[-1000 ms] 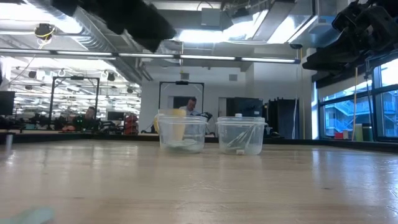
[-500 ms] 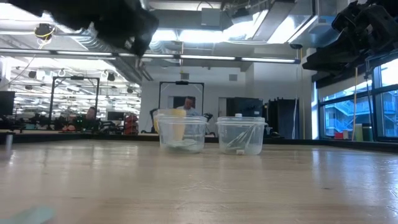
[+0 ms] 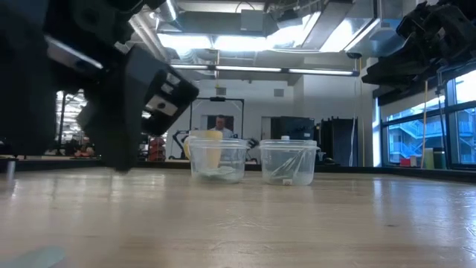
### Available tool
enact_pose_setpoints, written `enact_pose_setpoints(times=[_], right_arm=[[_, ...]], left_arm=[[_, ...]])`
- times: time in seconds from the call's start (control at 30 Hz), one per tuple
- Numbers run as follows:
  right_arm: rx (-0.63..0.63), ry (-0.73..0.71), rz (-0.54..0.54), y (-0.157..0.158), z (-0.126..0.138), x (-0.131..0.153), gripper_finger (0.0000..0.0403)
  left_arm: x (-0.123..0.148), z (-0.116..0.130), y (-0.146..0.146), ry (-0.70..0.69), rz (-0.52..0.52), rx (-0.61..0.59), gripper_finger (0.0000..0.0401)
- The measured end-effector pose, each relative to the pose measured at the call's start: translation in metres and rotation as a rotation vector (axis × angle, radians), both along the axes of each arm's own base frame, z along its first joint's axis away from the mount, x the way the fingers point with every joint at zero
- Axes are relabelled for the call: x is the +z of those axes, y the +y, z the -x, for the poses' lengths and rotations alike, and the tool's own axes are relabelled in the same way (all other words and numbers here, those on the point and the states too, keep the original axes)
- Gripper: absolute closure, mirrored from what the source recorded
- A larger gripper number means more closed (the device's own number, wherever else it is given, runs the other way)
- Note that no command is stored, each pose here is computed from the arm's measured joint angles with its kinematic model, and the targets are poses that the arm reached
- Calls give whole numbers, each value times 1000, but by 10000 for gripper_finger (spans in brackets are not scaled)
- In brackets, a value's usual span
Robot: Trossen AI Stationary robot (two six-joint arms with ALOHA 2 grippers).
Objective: Pick and place items into bin
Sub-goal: Put the stevia packet into the left transparent bin
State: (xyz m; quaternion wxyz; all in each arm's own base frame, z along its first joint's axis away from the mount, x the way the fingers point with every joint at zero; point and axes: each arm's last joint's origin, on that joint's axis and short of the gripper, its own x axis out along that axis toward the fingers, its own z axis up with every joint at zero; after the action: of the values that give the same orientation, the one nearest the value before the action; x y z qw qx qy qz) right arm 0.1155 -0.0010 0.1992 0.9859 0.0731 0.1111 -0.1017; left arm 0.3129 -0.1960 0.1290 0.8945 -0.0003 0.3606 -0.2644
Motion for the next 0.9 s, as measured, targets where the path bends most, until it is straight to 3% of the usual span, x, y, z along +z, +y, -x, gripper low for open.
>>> enact_pose_setpoints(times=[0.47,0.73,0.9], right_arm=[[1,26,-3,0,1,-2,255],[1,25,0,0,1,-2,255],[-4,21,-21,0,1,-2,255]], left_arm=[[-20,-11,-13,51,-36,-10,274],[-23,-2,-19,32,-172,-79,285],[-24,1,-20,48,-186,-97,299]])
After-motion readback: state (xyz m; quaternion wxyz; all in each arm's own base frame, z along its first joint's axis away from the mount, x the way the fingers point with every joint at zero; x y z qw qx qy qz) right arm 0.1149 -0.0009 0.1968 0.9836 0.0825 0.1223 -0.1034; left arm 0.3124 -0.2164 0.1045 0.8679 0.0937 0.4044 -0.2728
